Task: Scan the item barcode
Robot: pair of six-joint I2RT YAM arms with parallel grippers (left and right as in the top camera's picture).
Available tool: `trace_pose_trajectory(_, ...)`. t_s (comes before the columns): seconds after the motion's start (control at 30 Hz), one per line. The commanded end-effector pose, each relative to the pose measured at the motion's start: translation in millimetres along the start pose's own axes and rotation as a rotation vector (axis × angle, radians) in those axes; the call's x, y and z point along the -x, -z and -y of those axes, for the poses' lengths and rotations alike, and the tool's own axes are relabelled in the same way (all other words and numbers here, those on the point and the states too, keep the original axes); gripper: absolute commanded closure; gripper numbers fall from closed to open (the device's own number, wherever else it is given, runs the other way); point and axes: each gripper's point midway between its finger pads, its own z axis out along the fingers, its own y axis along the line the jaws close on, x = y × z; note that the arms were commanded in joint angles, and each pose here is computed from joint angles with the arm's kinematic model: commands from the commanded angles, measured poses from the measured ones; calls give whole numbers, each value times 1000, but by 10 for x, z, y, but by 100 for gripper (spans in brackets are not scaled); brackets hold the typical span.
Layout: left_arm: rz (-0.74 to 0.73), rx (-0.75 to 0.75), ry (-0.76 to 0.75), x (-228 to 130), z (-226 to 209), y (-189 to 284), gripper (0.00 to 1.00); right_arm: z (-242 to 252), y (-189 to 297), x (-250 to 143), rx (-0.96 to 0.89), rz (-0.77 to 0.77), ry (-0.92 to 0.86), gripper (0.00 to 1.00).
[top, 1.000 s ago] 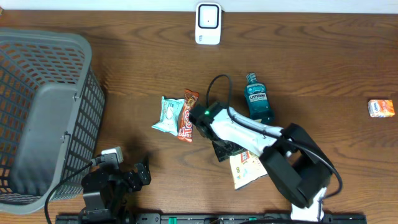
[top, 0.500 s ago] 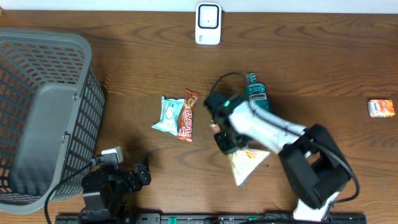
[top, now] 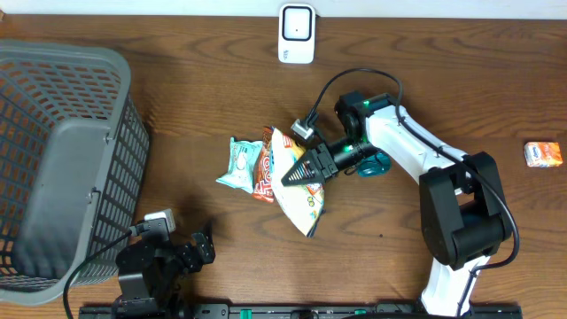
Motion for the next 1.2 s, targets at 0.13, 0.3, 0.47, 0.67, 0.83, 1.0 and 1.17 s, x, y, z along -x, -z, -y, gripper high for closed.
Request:
trace_pose_trajectory(0.13, -68, 20, 20, -175, -51, -1, 2, -312, -62, 121, 136, 95, 723, 99)
trace_pose_trajectory(0.3, -68, 20, 20, -175, -51, -1, 2, -327, -216, 139, 154, 78, 958, 99)
trace_pose_trajectory(0.47, -68, 20, 20, -175, -51, -1, 2, -408, -348, 206, 177, 57, 1070, 99)
trace_pose_trajectory(0.67, -68, 20, 20, -175, -51, -1, 2, -498, -337, 377, 176, 53, 1017, 99)
trace_pose_trajectory(0.83, -68, 20, 20, -175, -51, -1, 2, -476, -252, 567, 154, 37, 605, 99)
trace_pose_trajectory(1.0, -68, 20, 20, -175, -51, -1, 2, 536, -79, 749, -417, 190, -342, 99)
trace_pose_trajectory(1.17, -68, 20, 20, -175, -51, -1, 2, 945, 212, 530, -592, 469, -1145, 99)
